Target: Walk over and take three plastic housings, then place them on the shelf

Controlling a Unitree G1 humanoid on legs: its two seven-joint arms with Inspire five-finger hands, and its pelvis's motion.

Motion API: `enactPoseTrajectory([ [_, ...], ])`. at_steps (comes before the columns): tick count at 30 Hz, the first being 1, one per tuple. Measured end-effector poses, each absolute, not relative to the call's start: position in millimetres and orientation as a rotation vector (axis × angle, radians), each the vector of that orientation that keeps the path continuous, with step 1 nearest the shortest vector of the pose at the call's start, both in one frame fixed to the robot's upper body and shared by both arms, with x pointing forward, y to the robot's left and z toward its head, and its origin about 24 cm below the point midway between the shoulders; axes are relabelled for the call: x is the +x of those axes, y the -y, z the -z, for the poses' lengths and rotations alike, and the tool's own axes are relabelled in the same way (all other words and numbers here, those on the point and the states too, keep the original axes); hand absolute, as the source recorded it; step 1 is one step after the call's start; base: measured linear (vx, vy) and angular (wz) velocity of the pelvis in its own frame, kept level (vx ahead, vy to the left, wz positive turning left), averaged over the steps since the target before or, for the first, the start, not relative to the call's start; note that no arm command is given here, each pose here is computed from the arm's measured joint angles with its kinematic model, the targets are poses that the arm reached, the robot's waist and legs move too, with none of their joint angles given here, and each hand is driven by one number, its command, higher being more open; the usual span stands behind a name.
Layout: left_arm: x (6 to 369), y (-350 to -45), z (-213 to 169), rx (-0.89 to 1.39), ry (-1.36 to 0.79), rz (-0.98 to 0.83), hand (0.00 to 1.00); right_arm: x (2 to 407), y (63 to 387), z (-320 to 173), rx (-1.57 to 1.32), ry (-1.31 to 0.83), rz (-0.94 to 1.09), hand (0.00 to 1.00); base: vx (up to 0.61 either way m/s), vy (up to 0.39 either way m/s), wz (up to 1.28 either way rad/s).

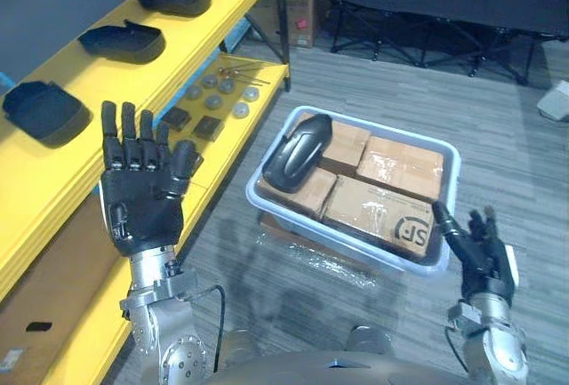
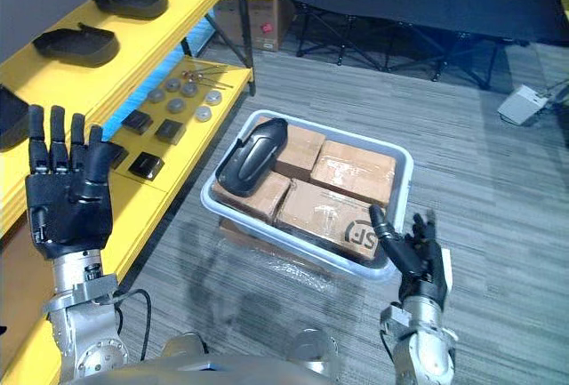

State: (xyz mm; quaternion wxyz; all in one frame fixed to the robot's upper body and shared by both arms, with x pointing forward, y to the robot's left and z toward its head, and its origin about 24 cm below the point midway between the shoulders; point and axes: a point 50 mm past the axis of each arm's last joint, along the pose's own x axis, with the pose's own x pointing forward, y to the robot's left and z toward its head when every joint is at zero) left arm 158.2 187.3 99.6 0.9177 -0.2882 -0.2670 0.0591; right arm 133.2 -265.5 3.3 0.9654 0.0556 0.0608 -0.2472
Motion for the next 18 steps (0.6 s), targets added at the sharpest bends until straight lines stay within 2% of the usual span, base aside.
enactPoseTrajectory([
  [4, 161.8, -183.5, -87.5, -0.543, 0.471, -0.051, 1.0, 149.3, 263.7, -8.8, 0.032, -0.105, 0.493, 1.0, -0.02, 0.093, -0.23],
  [11, 179.6, -166.6, -90.1, -0.384, 0.378, 0.214, 1.0, 232.0, 225.4, 6.4, -0.071, -0.187, 0.366, 1.0, -0.11, 0.209, -0.1],
  [15, 193.4, -154.1, -101.1, -0.389, 0.403, 0.312, 1.0, 293.5, 217.2, -42.2, -0.238, -0.05, 0.361, 1.0, -0.12, 0.116, 0.23],
  [18, 198.4, -149.3, -107.5, -0.381, 0.429, 0.35, 1.0, 319.6, 221.4, -78.0, -0.276, 0.029, 0.421, 1.0, -0.1, 0.061, 0.2],
])
